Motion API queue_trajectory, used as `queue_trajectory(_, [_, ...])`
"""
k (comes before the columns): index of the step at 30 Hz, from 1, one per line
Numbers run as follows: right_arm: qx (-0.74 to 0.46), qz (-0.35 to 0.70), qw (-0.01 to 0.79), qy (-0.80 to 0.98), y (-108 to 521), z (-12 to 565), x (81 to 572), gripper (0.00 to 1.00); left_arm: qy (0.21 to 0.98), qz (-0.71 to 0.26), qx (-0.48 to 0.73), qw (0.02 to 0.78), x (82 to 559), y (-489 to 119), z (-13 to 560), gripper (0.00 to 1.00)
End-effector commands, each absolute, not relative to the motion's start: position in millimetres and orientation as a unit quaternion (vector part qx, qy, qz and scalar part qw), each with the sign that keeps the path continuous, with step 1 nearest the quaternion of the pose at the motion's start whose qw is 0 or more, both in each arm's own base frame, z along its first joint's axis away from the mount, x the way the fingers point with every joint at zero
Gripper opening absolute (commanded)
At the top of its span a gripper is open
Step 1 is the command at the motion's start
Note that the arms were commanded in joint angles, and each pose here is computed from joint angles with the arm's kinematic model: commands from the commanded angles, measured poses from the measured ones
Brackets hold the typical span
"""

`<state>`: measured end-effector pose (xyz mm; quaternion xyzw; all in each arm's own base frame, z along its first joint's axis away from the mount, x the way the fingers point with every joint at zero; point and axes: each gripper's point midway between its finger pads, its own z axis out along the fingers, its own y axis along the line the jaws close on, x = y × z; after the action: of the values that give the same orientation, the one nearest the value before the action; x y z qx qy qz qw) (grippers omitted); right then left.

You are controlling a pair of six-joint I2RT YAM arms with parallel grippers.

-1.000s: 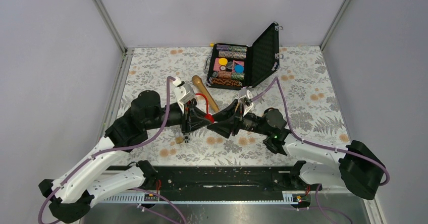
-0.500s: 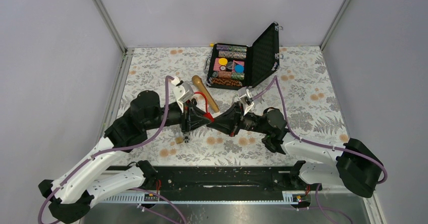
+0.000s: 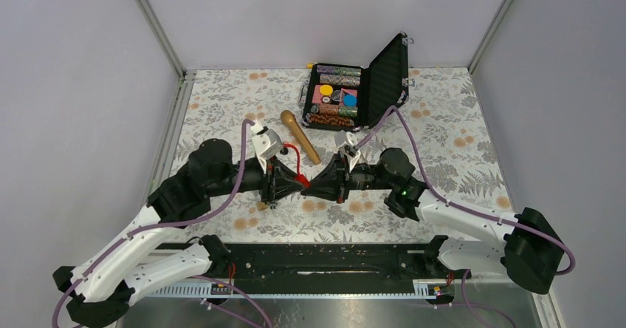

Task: Lock with the key
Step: Remove the key from the lock, then place the key at the center of the board, then place the lock at the center of the board.

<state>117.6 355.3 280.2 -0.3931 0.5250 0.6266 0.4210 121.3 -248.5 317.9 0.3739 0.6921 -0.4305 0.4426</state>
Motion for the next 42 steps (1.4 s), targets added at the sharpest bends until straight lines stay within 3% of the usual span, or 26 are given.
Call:
queue_trajectory(1, [-0.464,0.613,0.328,0.548,340.7,238.1,87.5,0.0,0.625,-0.429,0.348,0.551,132.9,-237.6,384.7,0.0])
queue_trajectory(6, [-0.372,0.596,0.428,0.568,345.2,255.0,126.4,0.0,0.625,-0.442,0.295,0.572,142.8,-236.0,394.3,0.0])
queue_trajectory(16, [-0.277,0.658,0.463,0.525,350.8,294.6,140.1,0.0,0.603,-0.491,0.255,0.575,145.1,-246.4,397.7,0.0])
queue_trajectory(21, [-0.26,0.554,0.478,0.63,336.8,255.4,167.6,0.0,0.636,-0.466,0.251,0.563,155.9,-247.7,381.8,0.0])
queue_trajectory(25, [-0.172,0.428,0.472,0.751,296.2,203.8,196.9,0.0,0.689,-0.441,0.241,0.522,169.2,-255.8,344.8,0.0])
queue_trajectory(30, [-0.05,0.293,0.444,0.845,232.7,136.5,207.1,0.0,0.773,-0.437,0.217,0.405,182.4,-287.8,260.0,0.0])
queue_trajectory(37, [0.046,0.21,0.419,0.882,190.7,78.8,206.7,0.0,0.844,-0.429,0.183,0.266,181.8,-348.7,149.1,0.0])
queue_trajectory(42, [0.063,0.191,0.404,0.892,183.5,57.4,204.3,0.02,0.866,-0.416,0.175,0.215,177.5,-371.6,106.5,0.03])
